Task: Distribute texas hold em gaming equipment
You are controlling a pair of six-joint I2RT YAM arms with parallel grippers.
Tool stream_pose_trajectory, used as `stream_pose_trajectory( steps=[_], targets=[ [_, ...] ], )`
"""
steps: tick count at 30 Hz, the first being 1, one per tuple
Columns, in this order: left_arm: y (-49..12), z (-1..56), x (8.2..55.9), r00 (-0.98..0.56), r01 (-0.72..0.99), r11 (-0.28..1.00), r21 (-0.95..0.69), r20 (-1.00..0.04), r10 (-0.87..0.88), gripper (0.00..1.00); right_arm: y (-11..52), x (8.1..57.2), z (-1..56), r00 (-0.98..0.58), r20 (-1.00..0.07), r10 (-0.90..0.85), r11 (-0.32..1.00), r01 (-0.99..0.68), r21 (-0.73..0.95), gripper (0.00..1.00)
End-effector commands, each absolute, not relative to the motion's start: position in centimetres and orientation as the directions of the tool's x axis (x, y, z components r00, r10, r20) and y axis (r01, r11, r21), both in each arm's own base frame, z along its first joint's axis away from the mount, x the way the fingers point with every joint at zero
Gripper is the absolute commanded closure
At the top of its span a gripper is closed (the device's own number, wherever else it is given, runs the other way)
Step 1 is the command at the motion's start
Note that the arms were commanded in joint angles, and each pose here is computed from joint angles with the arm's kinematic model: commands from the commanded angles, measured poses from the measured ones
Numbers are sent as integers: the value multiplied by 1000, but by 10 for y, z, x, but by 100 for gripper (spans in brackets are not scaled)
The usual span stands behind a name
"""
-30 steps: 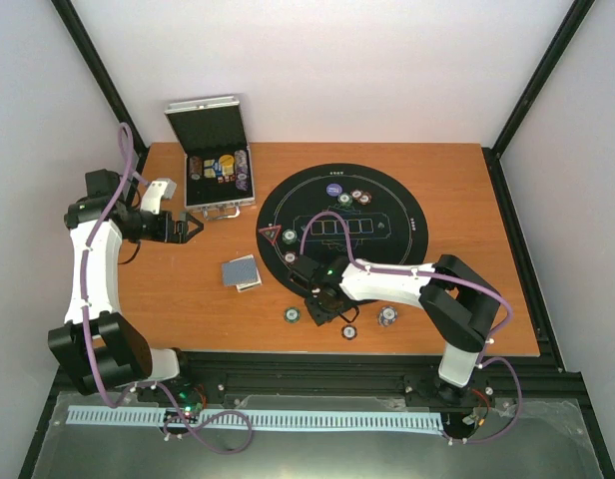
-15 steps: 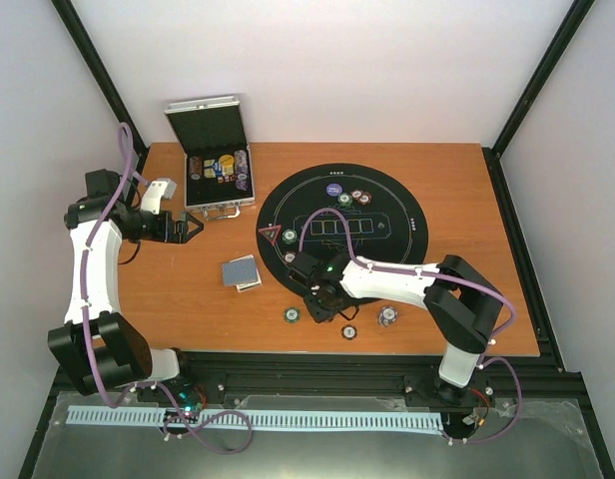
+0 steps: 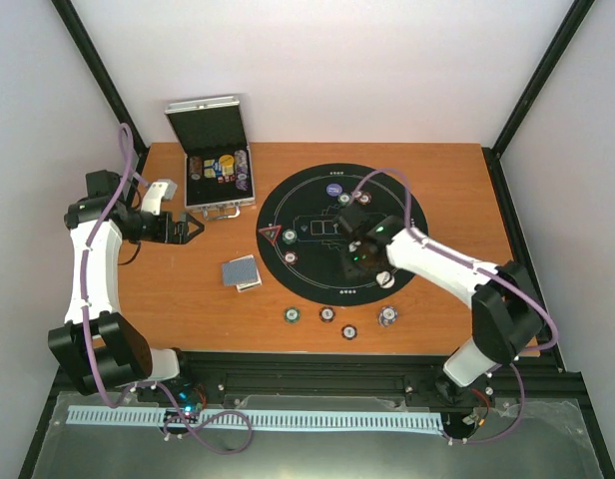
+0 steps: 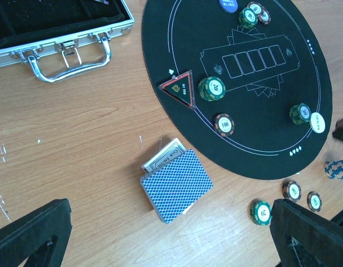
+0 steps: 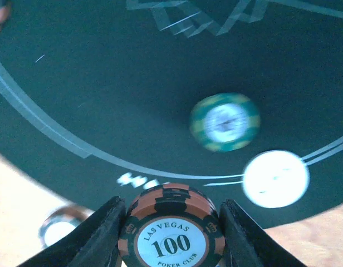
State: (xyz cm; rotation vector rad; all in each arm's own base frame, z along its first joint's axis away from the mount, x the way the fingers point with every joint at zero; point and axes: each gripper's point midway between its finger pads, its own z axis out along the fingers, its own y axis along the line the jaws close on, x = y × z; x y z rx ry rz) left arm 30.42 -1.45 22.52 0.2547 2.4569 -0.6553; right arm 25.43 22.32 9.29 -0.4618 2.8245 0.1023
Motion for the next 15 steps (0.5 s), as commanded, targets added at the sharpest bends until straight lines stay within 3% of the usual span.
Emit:
stream_pose_trajectory(
  steps=[1, 15],
  targets=[
    [-17, 241, 307, -789, 351, 853, -385, -613, 48, 0, 174, 293, 112, -924, -330, -193, 979, -205, 2, 58],
    [-17, 249, 310, -780, 359, 850, -384, -624, 47, 0, 110, 355, 63, -960, -280, -18, 1000, -15, -13, 58]
  ],
)
